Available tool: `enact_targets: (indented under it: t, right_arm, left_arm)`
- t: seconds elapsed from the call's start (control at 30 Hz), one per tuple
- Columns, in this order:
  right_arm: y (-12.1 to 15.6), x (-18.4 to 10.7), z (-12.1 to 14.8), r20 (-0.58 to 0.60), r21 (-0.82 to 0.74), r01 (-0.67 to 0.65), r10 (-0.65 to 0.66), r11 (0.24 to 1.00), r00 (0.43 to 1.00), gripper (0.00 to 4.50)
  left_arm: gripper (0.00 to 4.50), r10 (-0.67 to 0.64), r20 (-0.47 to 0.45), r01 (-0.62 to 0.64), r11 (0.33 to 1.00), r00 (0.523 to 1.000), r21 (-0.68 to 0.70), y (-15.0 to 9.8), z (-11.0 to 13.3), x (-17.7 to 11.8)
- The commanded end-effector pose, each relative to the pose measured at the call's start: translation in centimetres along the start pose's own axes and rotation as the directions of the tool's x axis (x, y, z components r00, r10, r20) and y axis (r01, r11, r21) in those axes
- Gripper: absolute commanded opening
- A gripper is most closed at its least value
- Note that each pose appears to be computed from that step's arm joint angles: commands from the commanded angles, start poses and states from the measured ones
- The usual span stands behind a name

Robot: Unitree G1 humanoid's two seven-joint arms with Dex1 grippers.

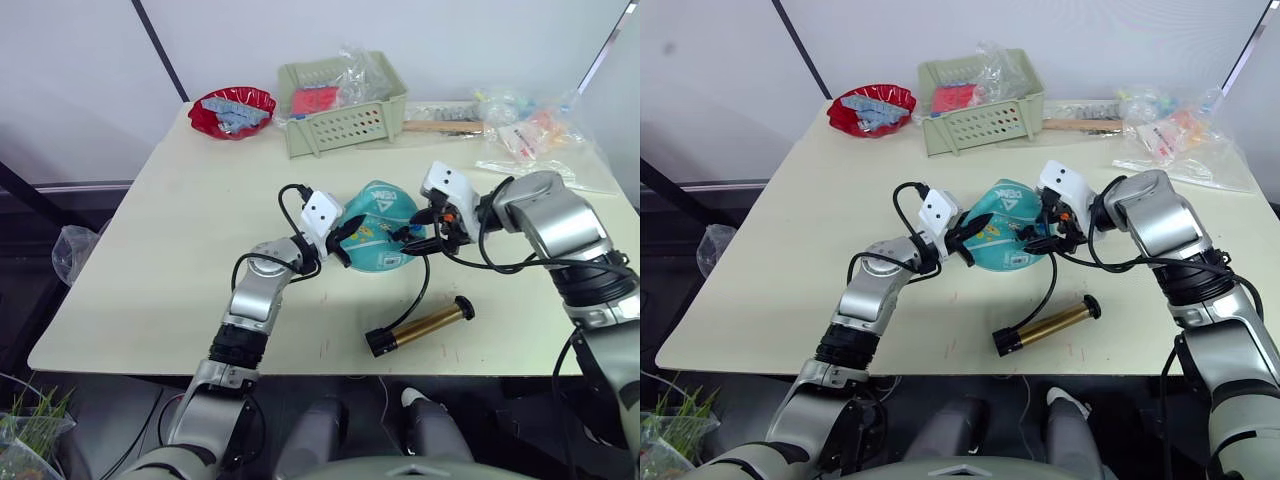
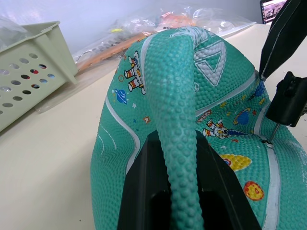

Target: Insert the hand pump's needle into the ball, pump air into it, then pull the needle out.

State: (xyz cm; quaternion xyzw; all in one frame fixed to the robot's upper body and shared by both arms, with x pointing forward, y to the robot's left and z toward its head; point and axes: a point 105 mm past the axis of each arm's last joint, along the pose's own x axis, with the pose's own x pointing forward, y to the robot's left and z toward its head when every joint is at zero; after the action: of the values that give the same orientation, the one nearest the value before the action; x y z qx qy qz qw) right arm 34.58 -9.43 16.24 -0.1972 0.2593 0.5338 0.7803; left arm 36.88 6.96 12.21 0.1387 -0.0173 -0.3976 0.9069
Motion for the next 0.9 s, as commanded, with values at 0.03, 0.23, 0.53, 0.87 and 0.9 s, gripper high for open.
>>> enact_targets:
  t: [0.03,0.23,0.53,0.87,0.9]
  right_arm:
    - [-0.13,-0.18,0.93,0.031,-0.009,0.007,-0.007,1.0,1.0,3.72]
    - [-0.24,0.2,0.95,0.027,-0.014,0.008,-0.007,1.0,1.0,2.54]
    - [-0.69,0.52,1.12,0.027,-0.018,0.029,-0.028,0.999,0.999,2.54]
    - [-0.99,0.5,1.45,0.032,-0.034,0.034,-0.033,0.999,0.999,1.99]
    - [-1.01,0.54,1.46,0.032,-0.036,0.035,-0.034,0.999,0.999,1.65]
  left_arm:
    - [0.0,-0.074,-0.11,0.069,0.997,0.991,-0.046,-2.2,-3.23,0.15]
    - [0.0,-0.069,-0.109,0.064,0.997,0.992,-0.045,-2.09,-3.19,0.16]
    - [0.0,-0.067,-0.109,0.062,0.997,0.992,-0.044,-2.0,-3.17,0.19]
    - [0.0,-0.068,-0.114,0.063,0.997,0.991,-0.044,-2.13,-3.41,0.1]
    - [0.0,-0.067,-0.114,0.063,0.997,0.991,-0.044,-2.14,-3.4,0.1]
